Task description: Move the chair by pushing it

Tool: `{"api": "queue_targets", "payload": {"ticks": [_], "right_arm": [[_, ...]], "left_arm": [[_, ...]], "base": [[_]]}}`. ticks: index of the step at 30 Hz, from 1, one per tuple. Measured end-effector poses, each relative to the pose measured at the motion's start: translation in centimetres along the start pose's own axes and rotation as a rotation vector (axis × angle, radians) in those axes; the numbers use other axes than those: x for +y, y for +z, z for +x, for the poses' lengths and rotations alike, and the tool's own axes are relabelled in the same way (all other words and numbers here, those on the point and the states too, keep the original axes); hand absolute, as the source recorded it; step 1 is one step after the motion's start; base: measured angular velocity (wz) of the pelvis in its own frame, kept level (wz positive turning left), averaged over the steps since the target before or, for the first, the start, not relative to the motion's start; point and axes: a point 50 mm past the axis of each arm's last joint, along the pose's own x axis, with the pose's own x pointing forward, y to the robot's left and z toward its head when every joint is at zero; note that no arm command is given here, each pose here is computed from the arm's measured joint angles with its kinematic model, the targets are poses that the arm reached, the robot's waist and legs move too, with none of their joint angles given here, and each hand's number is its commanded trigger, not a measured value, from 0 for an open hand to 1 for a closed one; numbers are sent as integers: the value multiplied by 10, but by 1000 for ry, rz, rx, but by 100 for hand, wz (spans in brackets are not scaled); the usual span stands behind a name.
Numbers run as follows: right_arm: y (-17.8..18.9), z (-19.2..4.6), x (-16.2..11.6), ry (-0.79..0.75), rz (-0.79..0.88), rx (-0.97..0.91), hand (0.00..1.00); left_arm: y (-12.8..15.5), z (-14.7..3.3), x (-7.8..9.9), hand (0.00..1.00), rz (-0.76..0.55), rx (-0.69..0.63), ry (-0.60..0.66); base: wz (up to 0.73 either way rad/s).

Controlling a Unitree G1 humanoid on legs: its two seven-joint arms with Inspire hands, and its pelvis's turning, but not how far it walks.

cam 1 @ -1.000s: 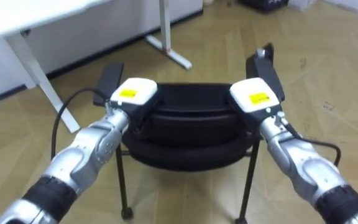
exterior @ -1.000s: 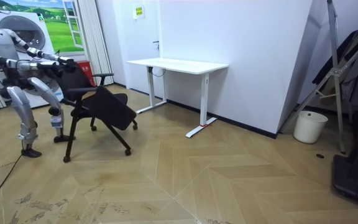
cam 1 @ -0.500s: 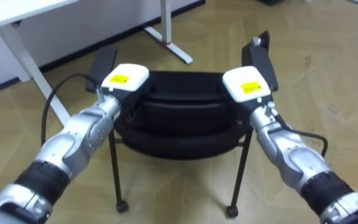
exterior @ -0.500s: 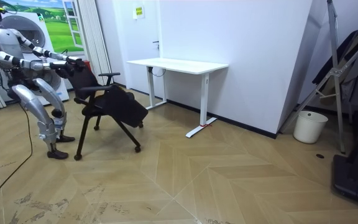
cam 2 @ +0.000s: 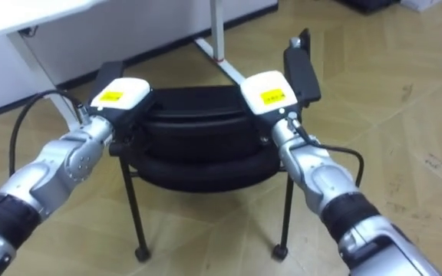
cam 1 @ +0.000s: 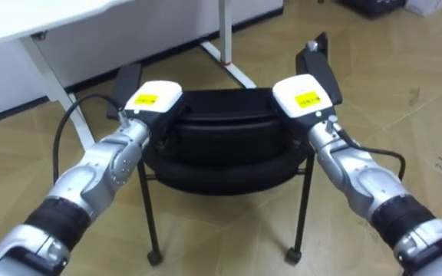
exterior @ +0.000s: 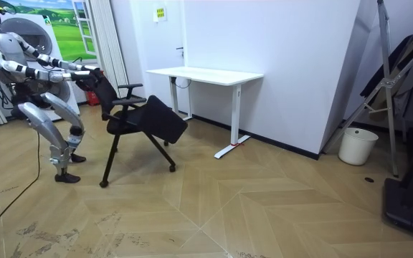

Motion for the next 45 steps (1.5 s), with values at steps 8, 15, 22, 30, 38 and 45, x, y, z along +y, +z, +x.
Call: {"api": "queue_targets", "payload": {"ticks": [8, 15, 22, 30, 38, 45], "right_arm": [[-5, 0, -4, -15, -12, -4, 100], [-7, -5, -1, -27, -7, 3, 100], [-9, -6, -4, -46, -16, 19, 100], [-8, -11, 6, -25, 8, 35, 100], [-1, -8, 6, -40, 24, 26, 100], [2, 1, -5, -69, 12, 23, 100]], "left_arm": [[3, -1, -2, 100, -6, -11, 32], [8, -1, 0, 100, 12, -20, 38], [10, 0, 2, 100, 10, -20, 48], [15, 1, -1, 100, 24, -38, 33], [6, 3, 5, 100, 52, -17, 26], [1, 4, 12, 100, 49, 0, 54]], "base": [[2], [-1], [-17], [2], [24], [22]]}}
